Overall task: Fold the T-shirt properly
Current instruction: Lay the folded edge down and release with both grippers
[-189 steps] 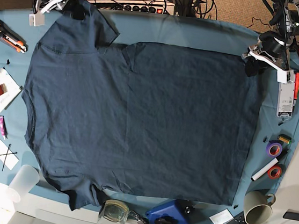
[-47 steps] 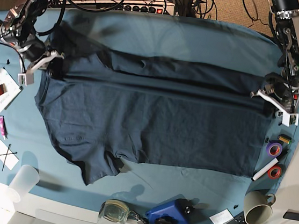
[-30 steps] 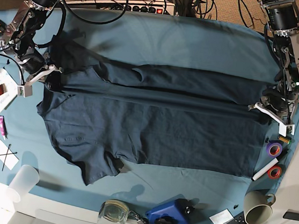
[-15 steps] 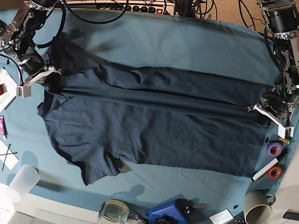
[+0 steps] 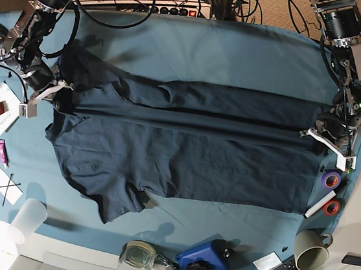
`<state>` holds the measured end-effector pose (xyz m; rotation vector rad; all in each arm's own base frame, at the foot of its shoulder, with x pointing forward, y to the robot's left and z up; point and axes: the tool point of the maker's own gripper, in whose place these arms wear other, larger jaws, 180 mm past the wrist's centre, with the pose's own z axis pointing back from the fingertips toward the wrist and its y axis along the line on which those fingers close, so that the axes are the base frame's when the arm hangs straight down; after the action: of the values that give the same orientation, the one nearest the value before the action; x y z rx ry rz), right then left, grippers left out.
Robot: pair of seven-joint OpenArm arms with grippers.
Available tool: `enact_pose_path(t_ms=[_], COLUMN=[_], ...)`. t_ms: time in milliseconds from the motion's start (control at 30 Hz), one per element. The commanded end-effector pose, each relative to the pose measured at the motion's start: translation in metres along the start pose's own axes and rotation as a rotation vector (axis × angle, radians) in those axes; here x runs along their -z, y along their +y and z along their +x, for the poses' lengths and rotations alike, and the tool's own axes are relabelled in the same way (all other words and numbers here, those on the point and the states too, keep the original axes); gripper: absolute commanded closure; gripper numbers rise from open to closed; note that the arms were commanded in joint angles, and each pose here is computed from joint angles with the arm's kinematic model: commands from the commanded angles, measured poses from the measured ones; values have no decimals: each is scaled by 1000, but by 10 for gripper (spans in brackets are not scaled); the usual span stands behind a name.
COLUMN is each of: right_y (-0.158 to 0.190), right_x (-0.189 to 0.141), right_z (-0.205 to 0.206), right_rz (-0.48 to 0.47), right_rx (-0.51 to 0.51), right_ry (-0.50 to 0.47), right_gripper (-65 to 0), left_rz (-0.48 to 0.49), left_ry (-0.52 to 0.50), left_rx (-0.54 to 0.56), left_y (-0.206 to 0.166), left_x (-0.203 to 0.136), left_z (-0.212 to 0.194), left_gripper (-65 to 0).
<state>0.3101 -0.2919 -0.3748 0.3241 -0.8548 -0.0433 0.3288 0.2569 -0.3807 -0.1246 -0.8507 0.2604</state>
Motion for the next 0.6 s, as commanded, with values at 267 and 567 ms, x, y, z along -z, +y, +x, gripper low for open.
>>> enact_pose_path(t_ms=[267,567], right_y=[-8,-13], right_x=[-9,-8], right_z=[40,36], right_rz=[-25,-54], right_rx=[-29,-54], right_ry=[-130,-105], right_gripper=[0,0], left_rz=[4,3], left_ry=[-115,-143], left_rx=[13,18], left_y=[7,7], left_x=[-6,4], left_z=[42,49], left_gripper=[0,0])
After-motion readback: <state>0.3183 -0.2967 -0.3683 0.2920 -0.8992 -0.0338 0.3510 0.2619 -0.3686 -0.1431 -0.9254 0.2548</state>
